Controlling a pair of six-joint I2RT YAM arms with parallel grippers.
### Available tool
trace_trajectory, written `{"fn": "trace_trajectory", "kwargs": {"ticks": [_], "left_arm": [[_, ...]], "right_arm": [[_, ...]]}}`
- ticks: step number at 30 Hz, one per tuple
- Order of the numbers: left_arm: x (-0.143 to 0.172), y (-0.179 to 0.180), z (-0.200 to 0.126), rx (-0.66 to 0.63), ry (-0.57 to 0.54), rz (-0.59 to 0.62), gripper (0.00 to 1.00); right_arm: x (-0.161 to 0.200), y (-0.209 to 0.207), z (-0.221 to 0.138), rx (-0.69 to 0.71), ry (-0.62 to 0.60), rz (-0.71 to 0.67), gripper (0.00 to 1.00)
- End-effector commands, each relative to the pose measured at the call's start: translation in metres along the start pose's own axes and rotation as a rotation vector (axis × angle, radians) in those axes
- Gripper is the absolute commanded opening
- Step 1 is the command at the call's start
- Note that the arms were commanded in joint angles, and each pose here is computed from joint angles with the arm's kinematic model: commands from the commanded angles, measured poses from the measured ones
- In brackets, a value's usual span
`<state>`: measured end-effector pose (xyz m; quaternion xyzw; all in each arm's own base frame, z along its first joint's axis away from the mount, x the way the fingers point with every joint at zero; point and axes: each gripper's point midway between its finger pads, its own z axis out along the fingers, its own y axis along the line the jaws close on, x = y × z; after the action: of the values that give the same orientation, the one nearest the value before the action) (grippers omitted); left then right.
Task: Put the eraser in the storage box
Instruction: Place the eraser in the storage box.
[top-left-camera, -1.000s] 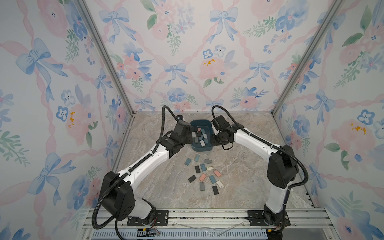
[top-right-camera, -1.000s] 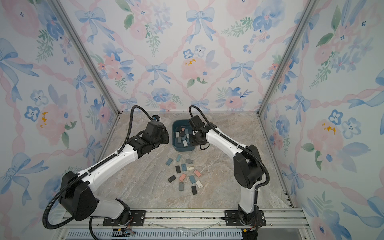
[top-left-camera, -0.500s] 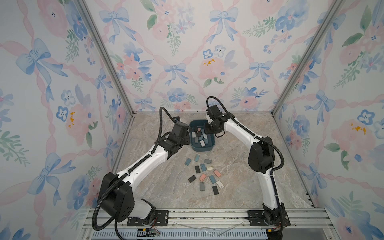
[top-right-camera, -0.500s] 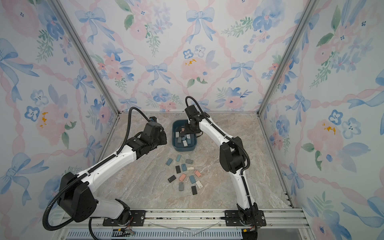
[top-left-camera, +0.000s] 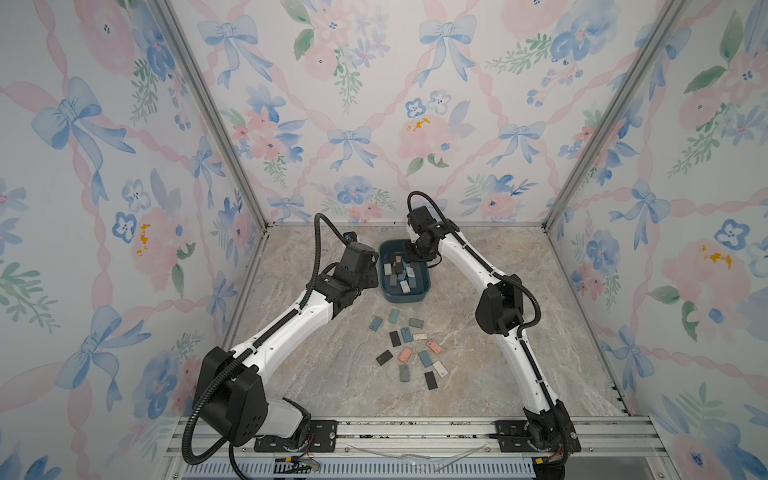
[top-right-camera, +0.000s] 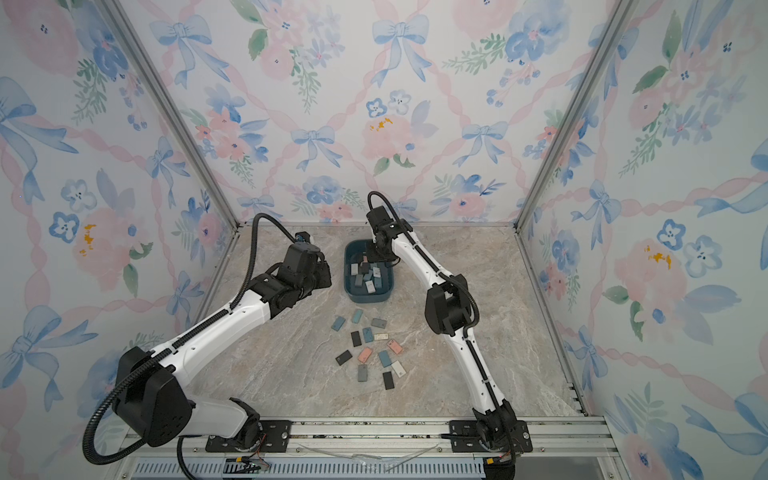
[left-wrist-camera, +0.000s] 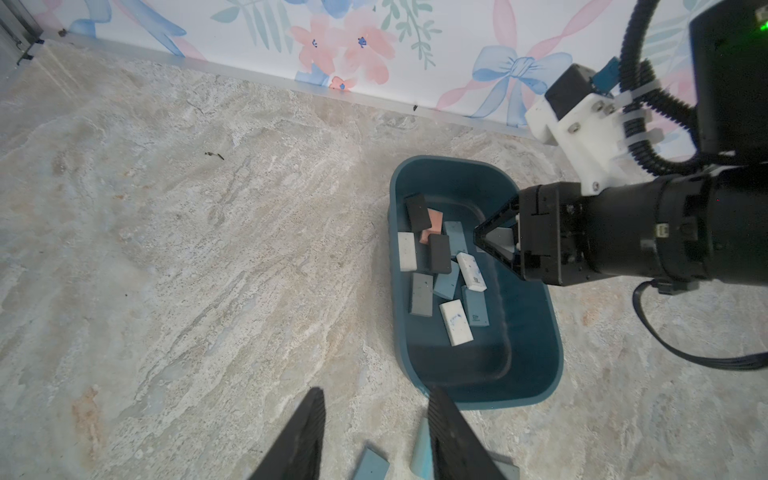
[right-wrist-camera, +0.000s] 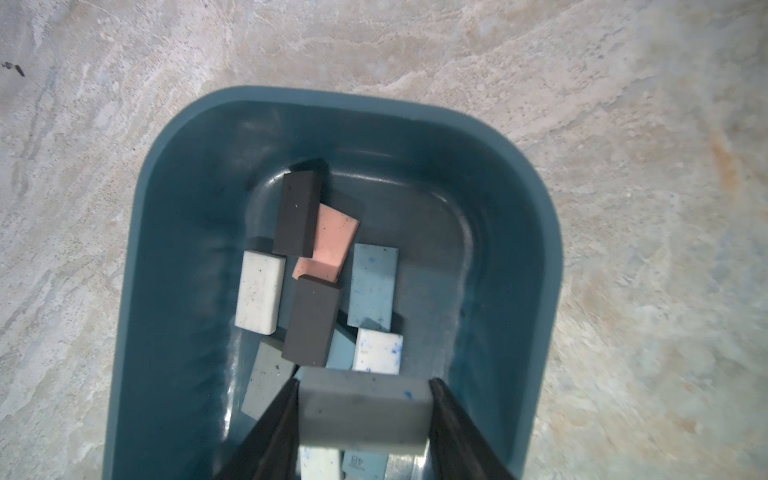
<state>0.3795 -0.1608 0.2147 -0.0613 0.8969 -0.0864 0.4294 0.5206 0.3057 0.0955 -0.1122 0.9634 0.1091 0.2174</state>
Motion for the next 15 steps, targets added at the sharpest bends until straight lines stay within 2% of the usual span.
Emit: {"fn": "trace_trajectory", "kwargs": {"ticks": [1,15], "left_arm": [[-0.002,0.005,-0.007,-0.002,-0.011,-0.018,0.44],[0.000,0.009,-0.010,-0.005,-0.015,-0.032,0.44]], "right_arm": [[-0.002,-0.006,0.003,-0.004,0.006,0.005,0.50],[-0.004,-0.005,0.017,-0.015,-0.005,0.029,0.52]]}}
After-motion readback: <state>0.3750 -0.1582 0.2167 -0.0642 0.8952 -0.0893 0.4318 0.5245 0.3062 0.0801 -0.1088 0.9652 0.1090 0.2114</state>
